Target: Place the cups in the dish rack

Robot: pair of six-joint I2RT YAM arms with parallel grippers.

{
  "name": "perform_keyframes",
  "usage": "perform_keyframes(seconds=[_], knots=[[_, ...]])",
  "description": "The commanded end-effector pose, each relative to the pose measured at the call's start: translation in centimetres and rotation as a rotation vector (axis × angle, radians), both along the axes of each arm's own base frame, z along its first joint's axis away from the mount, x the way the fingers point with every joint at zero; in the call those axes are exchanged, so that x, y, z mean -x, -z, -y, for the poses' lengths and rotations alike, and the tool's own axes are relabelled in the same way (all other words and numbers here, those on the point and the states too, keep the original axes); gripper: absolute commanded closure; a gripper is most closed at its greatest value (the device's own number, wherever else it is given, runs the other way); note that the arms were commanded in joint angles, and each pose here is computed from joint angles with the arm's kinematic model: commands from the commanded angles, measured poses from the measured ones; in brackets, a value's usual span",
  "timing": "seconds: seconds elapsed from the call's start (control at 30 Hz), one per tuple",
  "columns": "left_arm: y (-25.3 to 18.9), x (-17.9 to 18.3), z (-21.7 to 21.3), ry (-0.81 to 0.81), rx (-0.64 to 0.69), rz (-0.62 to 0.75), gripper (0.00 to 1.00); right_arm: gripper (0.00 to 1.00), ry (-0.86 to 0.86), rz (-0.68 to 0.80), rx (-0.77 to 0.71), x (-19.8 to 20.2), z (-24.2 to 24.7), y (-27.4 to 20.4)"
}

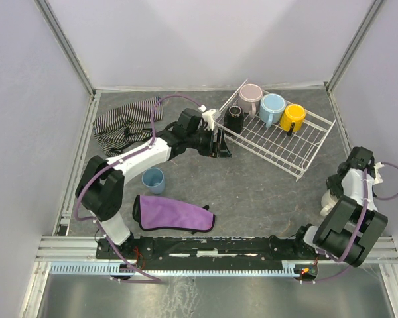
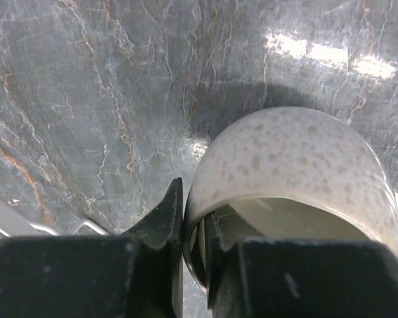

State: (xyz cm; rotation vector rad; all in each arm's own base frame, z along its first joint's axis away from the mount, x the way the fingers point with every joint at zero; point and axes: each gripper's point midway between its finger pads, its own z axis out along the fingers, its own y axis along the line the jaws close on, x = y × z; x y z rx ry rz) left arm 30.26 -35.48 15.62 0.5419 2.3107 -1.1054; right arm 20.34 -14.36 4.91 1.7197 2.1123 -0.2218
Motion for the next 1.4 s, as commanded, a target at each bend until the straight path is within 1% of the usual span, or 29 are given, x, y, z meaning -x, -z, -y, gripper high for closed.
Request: perform_keyframes(seconds=[0.0, 0.2, 0.4, 0.5, 0.63, 0.73, 0.83, 0.87, 1.0, 1.07, 1.2, 1.33, 1.37], knots=[[-3.0, 0.5, 1.0, 0.008, 0.104, -0.004, 0.27, 0.98, -0.03, 0.004, 0.022, -0.2, 0.5, 0.2], [-5.0, 0.8, 1.6, 0.011, 0.176, -0.014, 0.27, 1.0, -0.083, 0.056, 0.013, -0.6, -0.2, -1.5], [-6.6, 1.3, 2.6, 0.04, 0.259, -0.053, 0.27, 1.0, -0.124, 0.151, -0.008, -0.7, -1.9, -5.7], [-7.4, 1.7, 3.4, 0.069, 0.324, -0.082, 0.27, 1.0, -0.127, 0.2, -0.048, -0.8, -3.1, -7.1], [-8.6, 2.6, 4.2, 0.124, 0.427, -0.132, 0.26, 1.0, -0.12, 0.264, -0.036, -0.9, -3.5, -9.7], [-9.4, 3.5, 4.5, 0.181, 0.498, -0.152, 0.25, 1.0, -0.137, 0.314, -0.005, -1.3, -3.6, -13.0], [-9.3, 4.3, 4.4, 0.227, 0.53, -0.179, 0.25, 1.0, -0.164, 0.369, 0.037, -1.8, -3.5, -16.8], [-9.2, 4.4, 4.3, 0.228, 0.542, -0.207, 0.25, 0.99, -0.174, 0.386, 0.056, -1.9, -3.5, -18.1], [-11.0, 5.0, 4.0, 0.246, 0.662, -0.263, 0.25, 0.99, -0.206, 0.47, 0.138, -2.4, -3.4, -23.8], [-12.2, 5.2, 4.0, 0.256, 0.716, -0.292, 0.25, 0.99, -0.223, 0.534, 0.157, -2.9, -3.7, -26.3], [-15.8, 5.3, 3.4, 0.228, 0.876, -0.341, 0.24, 0.99, -0.279, 0.726, 0.157, -5.0, -5.1, -31.2], [-18.8, 6.0, 3.5, 0.258, 1.025, -0.396, 0.23, 0.99, -0.351, 0.94, 0.098, -7.3, -7.3, -35.7], [-19.5, 6.3, 3.6, 0.269, 1.057, -0.406, 0.23, 0.99, -0.364, 1.005, 0.064, -7.9, -8.0, -36.9]])
